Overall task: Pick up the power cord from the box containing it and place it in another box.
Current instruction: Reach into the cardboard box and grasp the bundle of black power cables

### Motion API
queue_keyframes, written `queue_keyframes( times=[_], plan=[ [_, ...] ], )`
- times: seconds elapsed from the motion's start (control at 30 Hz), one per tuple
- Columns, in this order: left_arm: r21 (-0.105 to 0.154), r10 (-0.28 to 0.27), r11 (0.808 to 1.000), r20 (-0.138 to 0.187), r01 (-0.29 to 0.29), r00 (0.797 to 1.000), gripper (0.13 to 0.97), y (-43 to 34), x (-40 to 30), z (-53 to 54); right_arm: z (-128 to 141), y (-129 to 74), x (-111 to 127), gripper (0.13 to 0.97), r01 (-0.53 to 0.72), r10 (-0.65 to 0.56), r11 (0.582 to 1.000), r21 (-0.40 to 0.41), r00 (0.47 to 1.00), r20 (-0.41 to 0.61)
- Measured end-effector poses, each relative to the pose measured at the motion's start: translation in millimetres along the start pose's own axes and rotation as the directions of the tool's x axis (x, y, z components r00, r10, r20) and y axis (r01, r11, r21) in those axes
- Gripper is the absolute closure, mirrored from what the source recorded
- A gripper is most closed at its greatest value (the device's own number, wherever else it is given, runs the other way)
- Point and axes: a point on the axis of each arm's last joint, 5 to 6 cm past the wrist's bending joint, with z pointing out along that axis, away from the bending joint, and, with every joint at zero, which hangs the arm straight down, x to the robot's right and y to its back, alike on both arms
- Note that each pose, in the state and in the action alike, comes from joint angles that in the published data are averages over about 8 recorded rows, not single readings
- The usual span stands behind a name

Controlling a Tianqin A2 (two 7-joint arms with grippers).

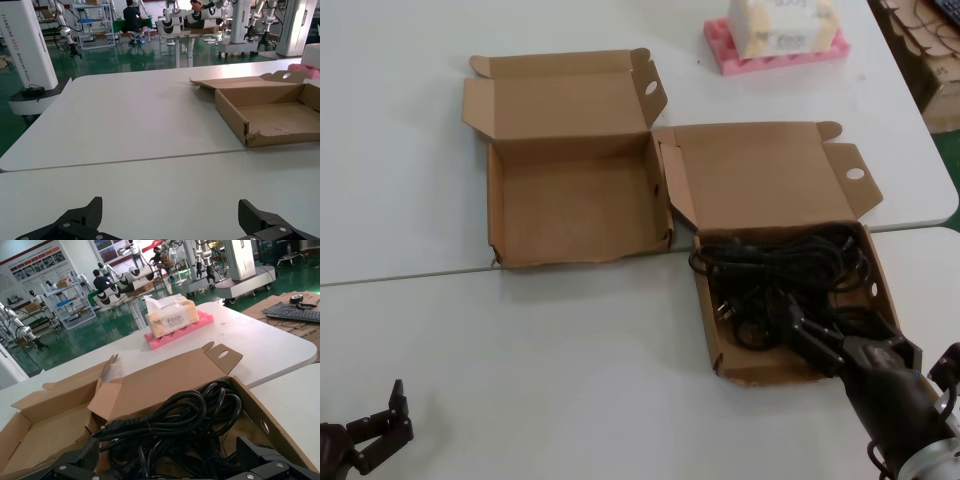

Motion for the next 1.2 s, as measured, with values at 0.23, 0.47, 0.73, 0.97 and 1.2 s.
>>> queue_keyframes(
  times=[0.23,0.47,0.73,0.97,1.2],
  plan=[
    [0.000,0.000,1.000,0.000,0.000,1.000,0.132,0.0,0.0,0.0,0,0,0,0.130,0.000,0.000,1.000,0.000,1.000,0.000],
    [0.000,0.000,1.000,0.000,0.000,1.000,0.133,0.0,0.0,0.0,0,-4,1,0.130,0.015,-0.015,1.000,0.006,1.000,0.000],
    [0.000,0.000,1.000,0.000,0.000,1.000,0.140,0.0,0.1,0.0,5,-43,9,0.130,0.132,-0.135,0.990,0.059,0.990,0.049],
    [0.000,0.000,1.000,0.000,0.000,1.000,0.200,0.0,0.1,0.0,27,-81,4,0.130,0.330,-0.340,0.940,0.086,0.924,0.174],
    [0.000,0.000,1.000,0.000,0.000,1.000,0.292,0.0,0.1,0.0,76,-89,-3,0.130,0.581,-0.570,0.811,0.062,0.763,0.306]
  ],
)
